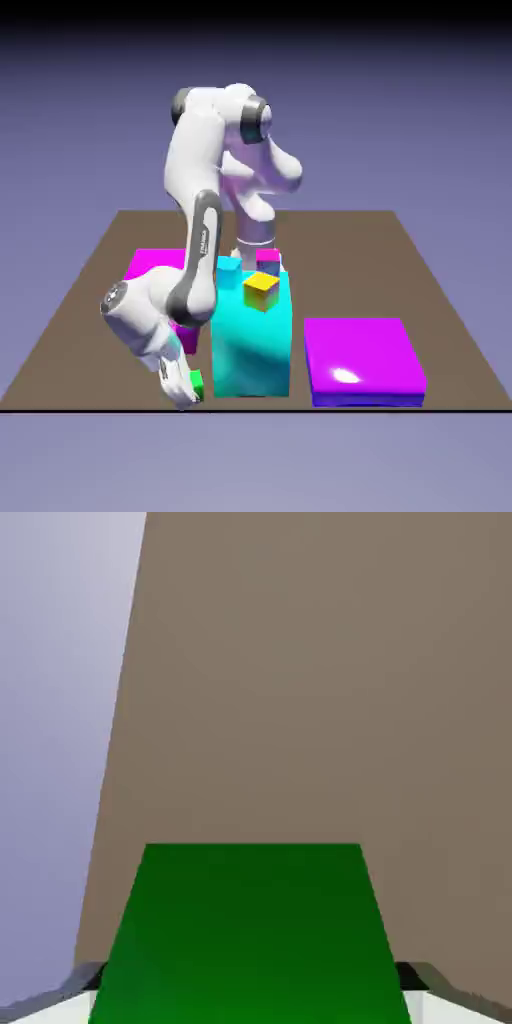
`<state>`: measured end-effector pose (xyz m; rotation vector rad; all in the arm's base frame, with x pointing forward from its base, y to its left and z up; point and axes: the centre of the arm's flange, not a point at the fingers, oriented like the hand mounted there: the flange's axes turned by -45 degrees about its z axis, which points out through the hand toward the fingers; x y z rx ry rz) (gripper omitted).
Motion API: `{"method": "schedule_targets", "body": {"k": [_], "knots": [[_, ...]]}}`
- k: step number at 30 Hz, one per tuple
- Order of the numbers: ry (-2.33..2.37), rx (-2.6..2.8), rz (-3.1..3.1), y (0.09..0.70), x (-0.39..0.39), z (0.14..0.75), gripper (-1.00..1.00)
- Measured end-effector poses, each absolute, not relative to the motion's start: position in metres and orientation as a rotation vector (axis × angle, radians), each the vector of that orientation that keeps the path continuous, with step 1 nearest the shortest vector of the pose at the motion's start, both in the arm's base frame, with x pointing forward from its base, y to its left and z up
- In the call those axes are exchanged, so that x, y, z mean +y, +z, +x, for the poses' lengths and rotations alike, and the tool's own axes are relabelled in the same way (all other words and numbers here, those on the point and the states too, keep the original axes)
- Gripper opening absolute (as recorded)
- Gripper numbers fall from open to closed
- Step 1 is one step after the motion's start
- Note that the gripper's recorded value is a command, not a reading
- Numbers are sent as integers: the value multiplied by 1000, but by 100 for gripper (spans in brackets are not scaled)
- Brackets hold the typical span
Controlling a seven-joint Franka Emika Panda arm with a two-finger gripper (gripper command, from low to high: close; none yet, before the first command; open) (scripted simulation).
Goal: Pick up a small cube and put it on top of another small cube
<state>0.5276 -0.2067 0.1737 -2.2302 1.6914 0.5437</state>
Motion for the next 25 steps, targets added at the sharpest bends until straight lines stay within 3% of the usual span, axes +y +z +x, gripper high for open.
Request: {"method": "schedule_targets", "body": {"k": [6, 14, 21, 22, 25], "knots": [[523, 1390, -2456, 315, -153, 571, -100], [575, 1152, -2693, 475, -45, 536, -100], [639, 1184, -2618, 398, -27, 517, -100], [640, 1180, -2621, 388, -23, 515, 100], [640, 1185, -2619, 401, -29, 518, 100]]}}
